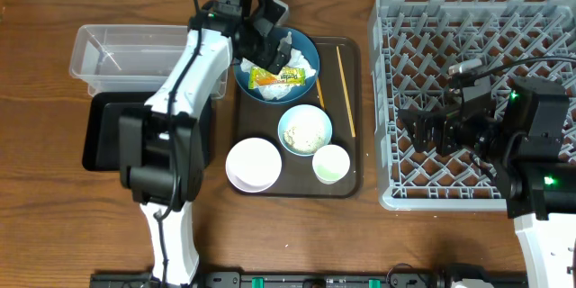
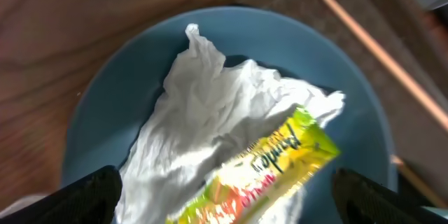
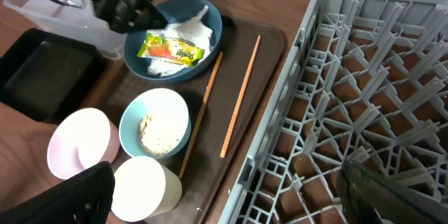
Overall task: Sort waste into correct bins and load items into the dishwasher rack
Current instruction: 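Reach the left gripper to the blue plate and grasp tissue and wrapper, then carry the tissue and yellow wrapper left and drop into clear bin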
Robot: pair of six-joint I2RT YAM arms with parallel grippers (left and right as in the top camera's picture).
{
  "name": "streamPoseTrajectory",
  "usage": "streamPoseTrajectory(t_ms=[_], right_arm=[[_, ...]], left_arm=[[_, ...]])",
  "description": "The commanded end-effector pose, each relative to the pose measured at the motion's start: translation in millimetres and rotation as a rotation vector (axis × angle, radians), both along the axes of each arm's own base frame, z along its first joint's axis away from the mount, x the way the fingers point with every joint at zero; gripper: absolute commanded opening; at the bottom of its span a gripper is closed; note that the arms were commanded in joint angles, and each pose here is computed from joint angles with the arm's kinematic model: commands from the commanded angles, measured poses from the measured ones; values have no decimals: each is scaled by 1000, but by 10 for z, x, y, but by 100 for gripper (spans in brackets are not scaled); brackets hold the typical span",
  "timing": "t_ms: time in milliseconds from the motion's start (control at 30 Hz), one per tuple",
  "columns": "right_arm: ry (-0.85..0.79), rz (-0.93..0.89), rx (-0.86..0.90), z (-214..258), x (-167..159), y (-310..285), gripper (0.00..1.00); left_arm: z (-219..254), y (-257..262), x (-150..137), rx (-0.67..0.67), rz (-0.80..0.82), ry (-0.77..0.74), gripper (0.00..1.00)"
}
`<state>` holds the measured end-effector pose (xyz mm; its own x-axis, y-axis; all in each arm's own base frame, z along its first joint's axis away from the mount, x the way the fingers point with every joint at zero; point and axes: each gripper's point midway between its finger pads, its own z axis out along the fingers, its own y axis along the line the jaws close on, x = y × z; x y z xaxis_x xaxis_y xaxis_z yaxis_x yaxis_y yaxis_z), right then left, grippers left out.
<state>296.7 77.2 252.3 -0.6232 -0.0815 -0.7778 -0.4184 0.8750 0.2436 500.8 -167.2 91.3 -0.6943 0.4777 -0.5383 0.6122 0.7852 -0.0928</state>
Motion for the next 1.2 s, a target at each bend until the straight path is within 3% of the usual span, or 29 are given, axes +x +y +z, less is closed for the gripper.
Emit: streamPoseTrajectory(t_ms=[0,233,667,733,967,1100,1167], right_arm=[[-14,18,21,97,-4,63,99],[-7,13,17,82,-10,55,99],[-6,13,17,81,-11,54,99],[-6,13,17,81,-11,54,99],[-6,13,17,81,-10,54,99],[-6,13,17,81,-10,54,99],[-6,13,17,81,-10,54,99]], left_arm=[[-113,-19,86,37,-71,-37,98],[-403,19,207,82,-70,-48,100],[-804,19,132,103,-75,25,97],[-808,20,128,103,-75,27,88],[-803,12,127,96,-62,32,33],[-694,6,162,73,-19,23,12],[-557,0,191,59,1,2,8]])
